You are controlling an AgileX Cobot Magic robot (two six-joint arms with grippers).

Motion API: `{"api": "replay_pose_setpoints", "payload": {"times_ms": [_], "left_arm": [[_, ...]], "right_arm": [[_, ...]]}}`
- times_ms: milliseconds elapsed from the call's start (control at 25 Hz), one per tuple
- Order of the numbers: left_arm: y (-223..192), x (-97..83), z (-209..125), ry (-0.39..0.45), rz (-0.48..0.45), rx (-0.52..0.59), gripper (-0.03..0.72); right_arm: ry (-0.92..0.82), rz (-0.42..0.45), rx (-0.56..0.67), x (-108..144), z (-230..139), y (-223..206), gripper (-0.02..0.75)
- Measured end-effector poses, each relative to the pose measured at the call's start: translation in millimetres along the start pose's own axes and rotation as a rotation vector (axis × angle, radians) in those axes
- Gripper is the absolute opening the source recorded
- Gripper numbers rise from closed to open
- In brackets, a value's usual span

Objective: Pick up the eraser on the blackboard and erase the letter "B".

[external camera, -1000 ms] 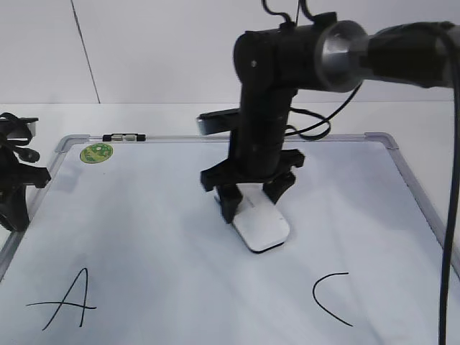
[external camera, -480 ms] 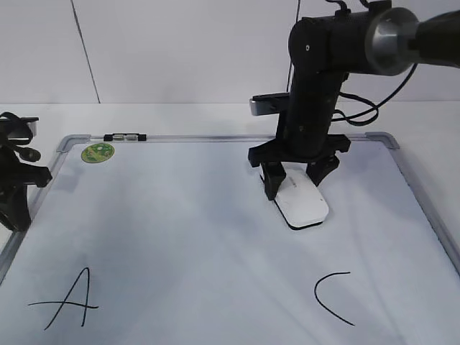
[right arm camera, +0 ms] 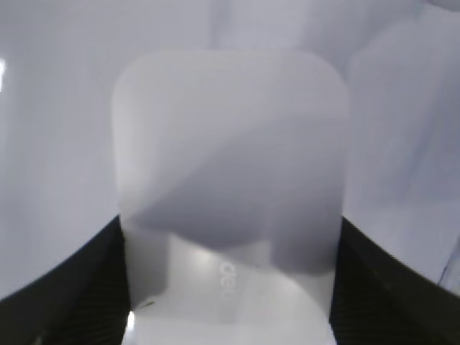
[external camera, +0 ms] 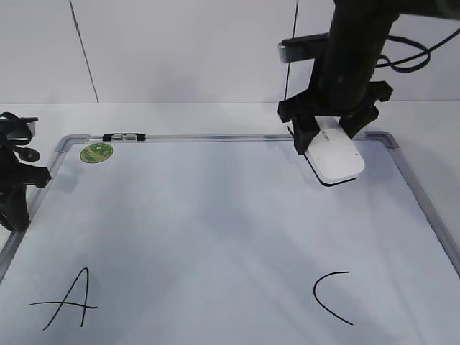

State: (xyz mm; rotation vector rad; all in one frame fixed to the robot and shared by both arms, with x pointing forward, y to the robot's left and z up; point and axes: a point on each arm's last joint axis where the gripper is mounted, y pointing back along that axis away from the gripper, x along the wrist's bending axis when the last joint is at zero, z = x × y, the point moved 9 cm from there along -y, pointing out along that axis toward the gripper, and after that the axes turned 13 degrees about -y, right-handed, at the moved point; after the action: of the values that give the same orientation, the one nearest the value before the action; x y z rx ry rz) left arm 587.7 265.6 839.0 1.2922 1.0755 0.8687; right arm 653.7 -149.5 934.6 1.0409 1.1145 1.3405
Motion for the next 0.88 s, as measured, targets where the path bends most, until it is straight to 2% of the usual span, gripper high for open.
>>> {"api": "replay_pose_setpoints", "payload": {"times_ms": [120,360,560,880], "left_arm": [[0.0,0.0,0.0,0.002,0.000,0.000,0.032],[0.0,0.0,0.0,0.002,0.000,0.000,0.032],[0.0,0.0,0.0,0.008,0.000,0.000,0.032],[0.0,-0.5,-0.2,0.015,-0.003,0.001,0.031]], "right_arm": [[-0.032,-0.002,-0.006,-11.6,-7.2,11.7,0.526],[-0.152,-0.042,0.066,-67.4,-38.9,11.1,0.526],[-0.251,-0.055,0.138,-104.5,-59.9,0.2,0.526],[-0.222,-0.019,0.199,-113.7,-75.1,-11.2,0.526]]}}
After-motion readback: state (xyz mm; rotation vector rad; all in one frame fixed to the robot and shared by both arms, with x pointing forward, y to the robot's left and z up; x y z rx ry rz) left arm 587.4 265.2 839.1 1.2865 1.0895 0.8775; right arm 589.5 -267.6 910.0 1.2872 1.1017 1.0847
